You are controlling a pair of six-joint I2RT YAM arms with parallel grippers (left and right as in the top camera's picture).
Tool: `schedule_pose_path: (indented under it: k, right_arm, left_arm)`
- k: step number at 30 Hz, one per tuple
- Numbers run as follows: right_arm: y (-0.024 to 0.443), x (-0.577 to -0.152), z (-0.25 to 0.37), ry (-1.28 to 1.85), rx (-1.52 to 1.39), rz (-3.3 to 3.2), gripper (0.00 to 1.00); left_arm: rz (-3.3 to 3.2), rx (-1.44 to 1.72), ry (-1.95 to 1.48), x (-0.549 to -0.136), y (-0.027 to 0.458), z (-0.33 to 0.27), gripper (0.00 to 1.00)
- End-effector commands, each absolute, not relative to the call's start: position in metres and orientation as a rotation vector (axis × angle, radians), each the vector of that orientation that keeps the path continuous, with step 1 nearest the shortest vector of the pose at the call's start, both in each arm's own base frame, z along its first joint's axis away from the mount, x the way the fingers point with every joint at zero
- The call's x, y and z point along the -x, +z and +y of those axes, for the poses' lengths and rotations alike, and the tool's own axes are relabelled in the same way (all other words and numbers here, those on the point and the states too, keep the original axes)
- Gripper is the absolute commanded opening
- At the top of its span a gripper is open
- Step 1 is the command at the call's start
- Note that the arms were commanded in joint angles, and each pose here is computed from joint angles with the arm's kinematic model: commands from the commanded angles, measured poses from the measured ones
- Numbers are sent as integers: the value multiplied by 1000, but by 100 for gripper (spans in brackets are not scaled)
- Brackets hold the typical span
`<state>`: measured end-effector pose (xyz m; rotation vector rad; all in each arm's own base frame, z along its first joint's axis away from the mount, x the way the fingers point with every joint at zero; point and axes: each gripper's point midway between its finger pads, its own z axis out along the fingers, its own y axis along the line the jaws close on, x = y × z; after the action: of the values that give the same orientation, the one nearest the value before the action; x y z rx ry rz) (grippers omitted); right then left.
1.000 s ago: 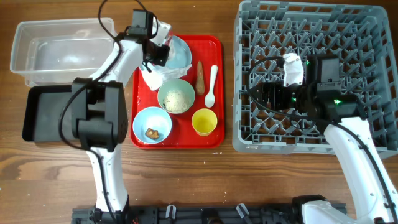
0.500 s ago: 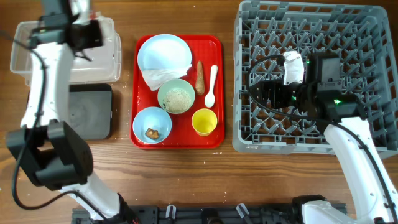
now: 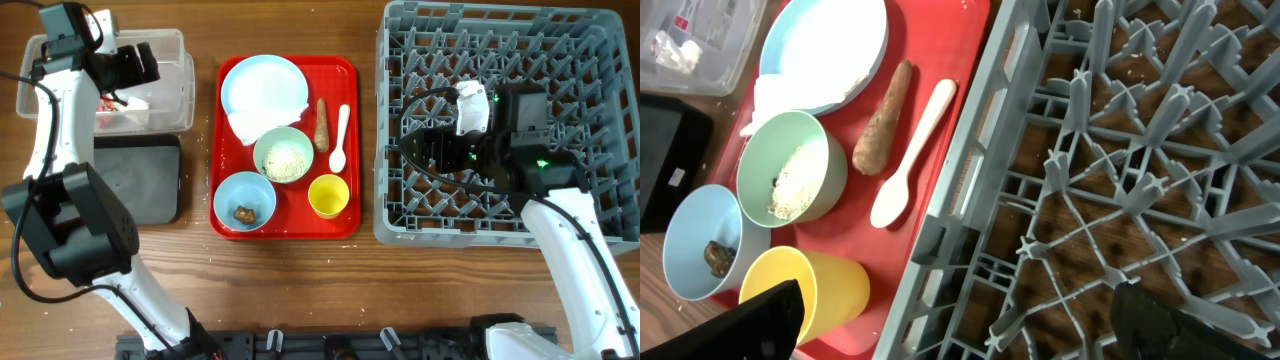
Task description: Sort waste into correct bins and load items into the dishwasher rack
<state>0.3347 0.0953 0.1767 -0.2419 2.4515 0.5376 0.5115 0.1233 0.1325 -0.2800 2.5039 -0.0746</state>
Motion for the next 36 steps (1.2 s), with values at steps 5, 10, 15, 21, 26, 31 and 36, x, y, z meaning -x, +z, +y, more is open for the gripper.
schedule_pose_path:
  k: [5, 10, 15, 21, 26, 31, 36]
  right_arm:
    - [183, -342, 94, 526, 225, 2438, 100]
    - [183, -342, 94, 526, 226, 2438, 100]
    - [182, -341, 93, 526, 225, 2442, 100]
    - [175, -338, 93, 527, 225, 2458, 100]
    - [175, -337, 93, 527, 225, 2460, 100]
    - [175, -337, 93, 527, 225, 2460, 100]
    - [175, -337, 93, 528, 225, 2460, 100]
  left_arm:
    - [2412, 51, -343, -480, 228, 28, 100]
    - [2576, -132, -484, -458, 194, -58, 100]
    - [2744, 128, -270, -457, 143, -68, 100]
    - [2816, 405, -282, -458, 105, -75, 100]
    - [2896, 420, -252, -458, 64, -75, 100]
    - [2968, 436, -228, -450, 36, -75, 100]
    - [2983, 433, -223, -447, 31, -74, 91]
